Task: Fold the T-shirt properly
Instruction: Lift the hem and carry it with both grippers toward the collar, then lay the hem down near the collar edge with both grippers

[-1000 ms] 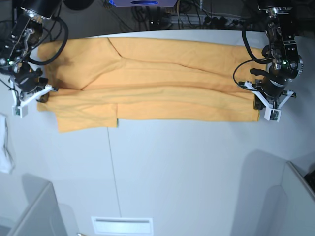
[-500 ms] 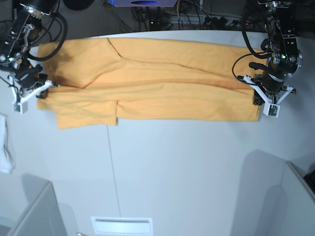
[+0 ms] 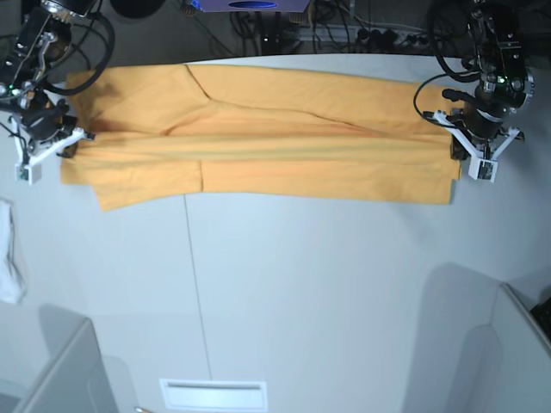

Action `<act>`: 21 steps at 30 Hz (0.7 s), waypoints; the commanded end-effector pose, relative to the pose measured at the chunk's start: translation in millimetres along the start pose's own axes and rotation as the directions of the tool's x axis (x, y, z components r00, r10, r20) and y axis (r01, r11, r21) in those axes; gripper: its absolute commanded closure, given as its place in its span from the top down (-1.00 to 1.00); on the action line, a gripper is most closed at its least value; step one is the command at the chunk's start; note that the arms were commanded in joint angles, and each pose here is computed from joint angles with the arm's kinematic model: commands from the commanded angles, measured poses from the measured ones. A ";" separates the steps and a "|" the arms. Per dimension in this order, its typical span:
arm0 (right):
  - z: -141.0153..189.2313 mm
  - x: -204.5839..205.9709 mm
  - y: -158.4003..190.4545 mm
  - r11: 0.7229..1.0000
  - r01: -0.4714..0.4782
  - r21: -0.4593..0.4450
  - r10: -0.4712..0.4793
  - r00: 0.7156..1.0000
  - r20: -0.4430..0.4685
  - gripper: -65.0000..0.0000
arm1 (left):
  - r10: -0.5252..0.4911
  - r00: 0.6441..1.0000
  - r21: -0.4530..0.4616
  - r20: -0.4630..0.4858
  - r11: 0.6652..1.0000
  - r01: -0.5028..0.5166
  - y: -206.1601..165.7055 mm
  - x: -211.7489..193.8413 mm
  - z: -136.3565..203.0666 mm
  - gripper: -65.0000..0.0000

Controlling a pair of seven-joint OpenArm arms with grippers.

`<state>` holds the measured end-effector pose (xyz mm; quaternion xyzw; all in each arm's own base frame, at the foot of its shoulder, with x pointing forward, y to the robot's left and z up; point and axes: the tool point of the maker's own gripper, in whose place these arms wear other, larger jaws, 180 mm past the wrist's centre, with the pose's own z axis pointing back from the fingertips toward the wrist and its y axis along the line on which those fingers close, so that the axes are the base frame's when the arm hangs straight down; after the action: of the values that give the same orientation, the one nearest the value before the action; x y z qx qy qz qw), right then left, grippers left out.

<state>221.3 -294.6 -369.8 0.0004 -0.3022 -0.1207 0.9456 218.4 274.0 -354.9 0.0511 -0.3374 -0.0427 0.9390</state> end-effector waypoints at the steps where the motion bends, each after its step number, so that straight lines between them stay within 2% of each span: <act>1: 9.3 15.2 -5.1 1.000 -0.025 -0.016 0.025 0.998 0.054 -1.00 | -0.017 0.999 0.023 0.044 1.000 0.016 6.6 12.0 4.3 -1.00; 8: 16.2 -2.5 -7.3 0.999 -0.044 -0.028 0.044 0.999 0.021 -1.00 | -0.018 1.000 0.022 0.024 1.000 0.018 6.4 3.3 5.6 -1.00; 13: 19.5 1.6 -16.1 0.998 -0.040 -0.046 0.041 0.999 0.034 -1.00 | -0.029 0.999 0.021 0.021 0.999 0.028 5.1 1.8 8.9 -1.00; 17: 22.4 3.2 -20.0 0.996 -0.078 -0.041 0.079 0.996 0.042 -1.00 | -0.029 0.999 0.021 0.019 0.999 0.028 5.1 1.5 8.9 -1.00; 21: 21.9 -12.3 -19.5 0.995 -0.091 -0.036 0.091 0.996 -0.011 -1.00 | -0.030 0.999 0.018 0.011 0.999 0.030 3.7 -2.9 10.4 -1.00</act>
<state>190.6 -302.8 -368.5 -0.0177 -0.2832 -0.0893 0.9547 205.8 272.9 -357.6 0.0527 -0.3295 -0.0484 0.9415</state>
